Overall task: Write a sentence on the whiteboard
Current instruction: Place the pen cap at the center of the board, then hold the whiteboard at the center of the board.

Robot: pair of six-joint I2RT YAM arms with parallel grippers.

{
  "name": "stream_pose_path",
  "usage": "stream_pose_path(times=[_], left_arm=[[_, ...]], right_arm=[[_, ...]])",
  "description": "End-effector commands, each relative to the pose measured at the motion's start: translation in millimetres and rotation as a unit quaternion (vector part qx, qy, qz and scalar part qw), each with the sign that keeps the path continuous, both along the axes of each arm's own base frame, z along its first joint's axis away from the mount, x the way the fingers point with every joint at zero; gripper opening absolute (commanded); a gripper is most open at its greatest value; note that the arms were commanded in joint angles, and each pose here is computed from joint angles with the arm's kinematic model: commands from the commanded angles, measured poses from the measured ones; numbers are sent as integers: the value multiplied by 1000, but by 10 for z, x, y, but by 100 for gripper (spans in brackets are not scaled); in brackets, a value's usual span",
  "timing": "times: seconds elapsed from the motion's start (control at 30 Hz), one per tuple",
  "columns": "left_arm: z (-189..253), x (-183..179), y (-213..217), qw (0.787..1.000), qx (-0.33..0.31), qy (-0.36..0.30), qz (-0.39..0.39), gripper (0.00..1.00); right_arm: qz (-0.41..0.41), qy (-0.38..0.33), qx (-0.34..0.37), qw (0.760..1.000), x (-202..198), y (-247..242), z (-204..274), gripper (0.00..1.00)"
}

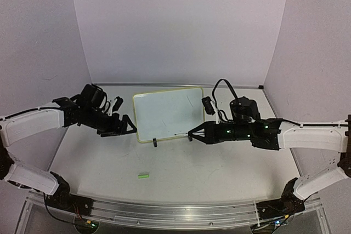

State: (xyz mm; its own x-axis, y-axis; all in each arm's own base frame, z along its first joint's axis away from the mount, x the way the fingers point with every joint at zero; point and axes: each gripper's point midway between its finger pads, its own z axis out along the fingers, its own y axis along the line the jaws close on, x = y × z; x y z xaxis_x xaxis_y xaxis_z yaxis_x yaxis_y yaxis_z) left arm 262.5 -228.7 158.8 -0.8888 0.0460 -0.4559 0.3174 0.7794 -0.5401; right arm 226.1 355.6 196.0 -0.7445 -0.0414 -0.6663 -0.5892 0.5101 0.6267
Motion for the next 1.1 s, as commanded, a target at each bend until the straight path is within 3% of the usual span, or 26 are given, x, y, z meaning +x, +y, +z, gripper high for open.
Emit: stream_pose_path(times=[0.0,0.2,0.5,0.67,0.83,1.07], left_arm=[[387,295,97,996,-54,-22,-63,92],[793,773,111,980,-118,-122,-99,90],[808,1141,56,962,-108,-195,-160,74],[694,1228,40,963,-98,-183,-173,59],[591,1340,35,966,-91,-174,-166,53],[585,1381,-69,962,-130,-159,-181,43]], right_arm=[[1,-37,58,998,247,339,436,0],[12,-43,70,997,529,729,568,0],[32,-40,89,995,922,1215,603,0],[28,-38,89,995,1071,1305,548,0],[26,-35,88,995,1164,1339,487,0],[8,-40,83,996,1264,1317,452,0]])
